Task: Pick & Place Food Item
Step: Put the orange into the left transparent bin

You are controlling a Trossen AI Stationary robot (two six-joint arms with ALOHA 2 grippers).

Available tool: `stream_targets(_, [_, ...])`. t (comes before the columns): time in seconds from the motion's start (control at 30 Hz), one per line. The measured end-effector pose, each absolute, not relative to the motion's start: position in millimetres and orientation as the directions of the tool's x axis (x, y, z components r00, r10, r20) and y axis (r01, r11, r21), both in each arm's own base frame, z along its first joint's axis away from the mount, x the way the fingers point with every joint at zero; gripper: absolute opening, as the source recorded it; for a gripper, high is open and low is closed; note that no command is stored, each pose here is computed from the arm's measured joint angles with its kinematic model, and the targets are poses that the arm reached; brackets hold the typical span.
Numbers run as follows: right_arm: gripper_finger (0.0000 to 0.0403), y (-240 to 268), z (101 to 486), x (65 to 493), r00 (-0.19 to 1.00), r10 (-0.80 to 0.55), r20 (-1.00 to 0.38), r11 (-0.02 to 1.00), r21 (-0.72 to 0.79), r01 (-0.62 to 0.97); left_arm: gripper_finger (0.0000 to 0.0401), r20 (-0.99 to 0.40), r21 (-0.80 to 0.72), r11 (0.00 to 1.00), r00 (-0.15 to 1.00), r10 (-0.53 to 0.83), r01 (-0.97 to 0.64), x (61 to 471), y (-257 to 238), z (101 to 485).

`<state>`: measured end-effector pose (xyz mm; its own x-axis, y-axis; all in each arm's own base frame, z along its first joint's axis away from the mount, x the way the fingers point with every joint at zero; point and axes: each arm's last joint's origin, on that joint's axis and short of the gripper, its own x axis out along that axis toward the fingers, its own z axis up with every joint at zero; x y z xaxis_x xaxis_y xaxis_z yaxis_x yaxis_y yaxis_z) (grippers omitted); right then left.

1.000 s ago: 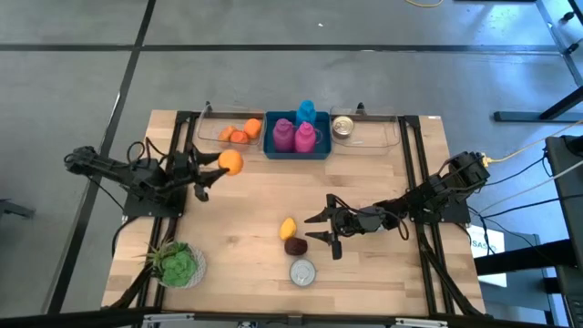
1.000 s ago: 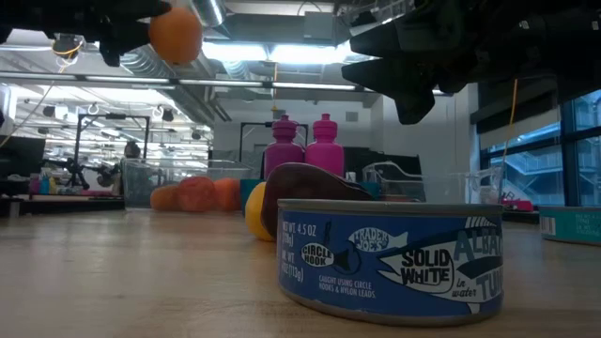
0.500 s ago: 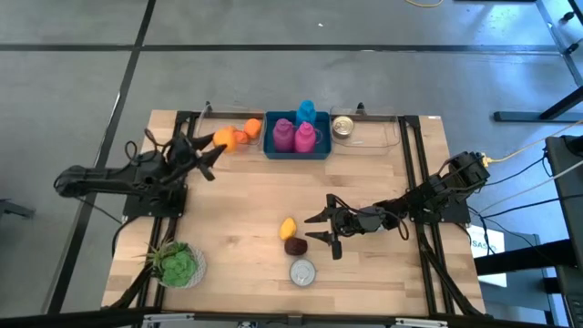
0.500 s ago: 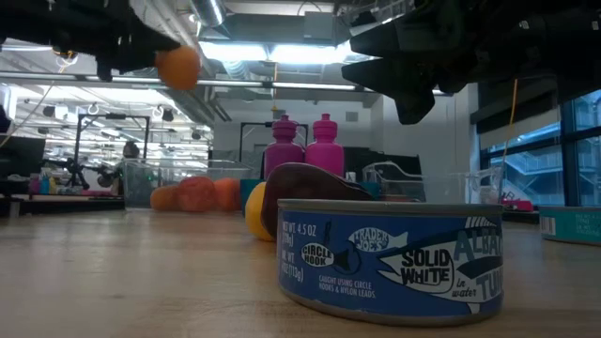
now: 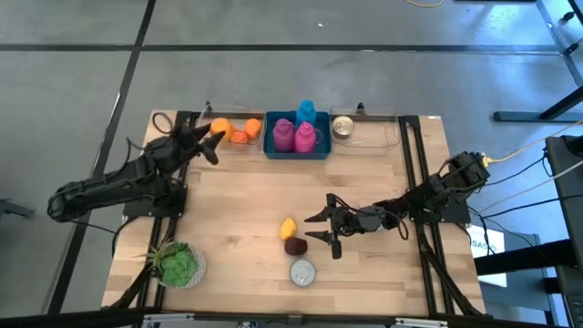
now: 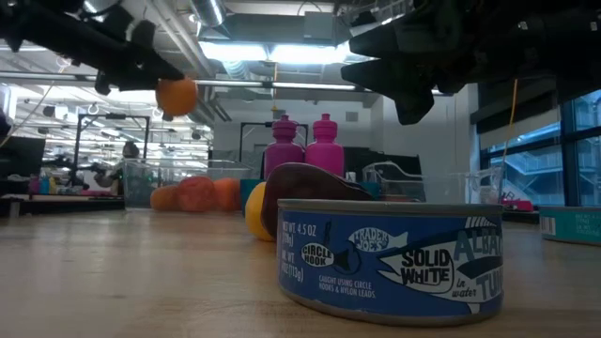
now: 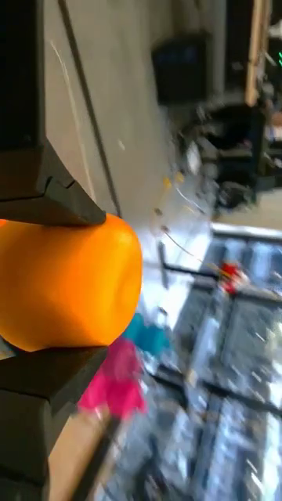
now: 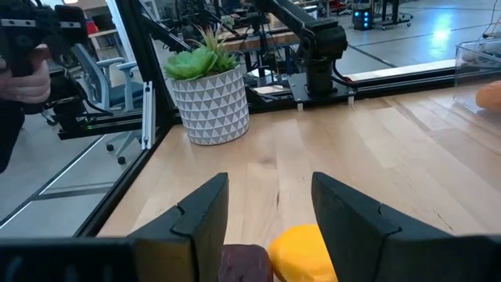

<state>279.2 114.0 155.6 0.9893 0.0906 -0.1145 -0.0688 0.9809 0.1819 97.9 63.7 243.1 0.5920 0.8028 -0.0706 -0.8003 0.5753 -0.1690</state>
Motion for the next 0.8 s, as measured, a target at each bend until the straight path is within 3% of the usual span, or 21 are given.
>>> stream_targets(0.43, [0.0183,113,156,280,0.99,0.086,-0.115,0.981,0.182,-0.064,0.0178,-0.399,-0.071,0.392,0.386,0.832,-0.917,132,108,264])
stream_targets(0.8, [0.0183,113,155,280,0.988,0.085,-0.125,0.982,0.178,-0.062,0.0177,-0.56,0.056,0.282,0.203,0.803,-0.958,160,153,289])
